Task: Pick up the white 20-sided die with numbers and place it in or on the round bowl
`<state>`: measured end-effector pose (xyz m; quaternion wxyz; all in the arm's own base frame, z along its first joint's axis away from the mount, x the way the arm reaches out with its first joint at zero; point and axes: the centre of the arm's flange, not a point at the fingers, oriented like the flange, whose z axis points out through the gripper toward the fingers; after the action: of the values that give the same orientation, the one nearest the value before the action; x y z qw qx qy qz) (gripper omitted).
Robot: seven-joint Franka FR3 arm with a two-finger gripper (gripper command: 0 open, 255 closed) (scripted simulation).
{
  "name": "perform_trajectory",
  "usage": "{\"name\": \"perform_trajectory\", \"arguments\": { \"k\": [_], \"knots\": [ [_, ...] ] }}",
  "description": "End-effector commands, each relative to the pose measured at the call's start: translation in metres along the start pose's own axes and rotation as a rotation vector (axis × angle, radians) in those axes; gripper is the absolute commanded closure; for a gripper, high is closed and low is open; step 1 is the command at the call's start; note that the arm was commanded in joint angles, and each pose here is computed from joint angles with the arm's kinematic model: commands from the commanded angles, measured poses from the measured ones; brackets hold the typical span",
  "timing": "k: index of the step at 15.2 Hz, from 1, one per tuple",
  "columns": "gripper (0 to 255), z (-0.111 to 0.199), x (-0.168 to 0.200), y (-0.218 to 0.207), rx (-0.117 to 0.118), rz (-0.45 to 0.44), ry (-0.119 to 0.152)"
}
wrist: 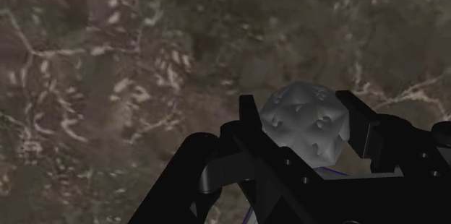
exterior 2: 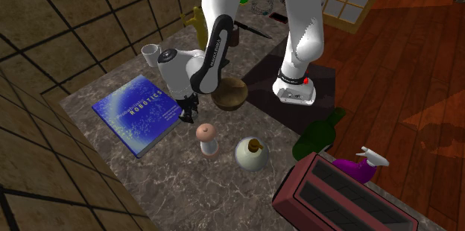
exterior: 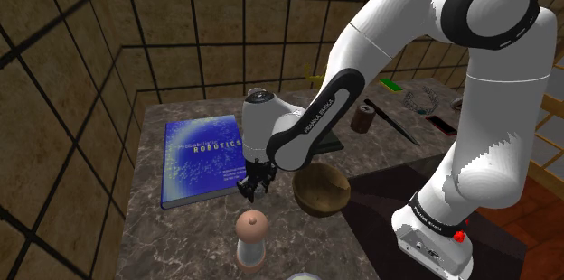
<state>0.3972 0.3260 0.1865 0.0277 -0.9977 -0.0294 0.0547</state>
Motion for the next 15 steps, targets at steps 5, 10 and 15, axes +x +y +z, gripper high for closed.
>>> {"name": "perform_trajectory", "arguments": {
  "k": [5, 10, 15],
  "knots": [
    [255, -0.025, -0.003, -0.003, 0.002, -0.003, -0.001],
    [255, -0.051, -0.006, -0.005, 0.002, -0.003, -0.001],
    [255, -0.077, -0.009, -0.006, 0.002, -0.003, -0.001]
  ]
}}
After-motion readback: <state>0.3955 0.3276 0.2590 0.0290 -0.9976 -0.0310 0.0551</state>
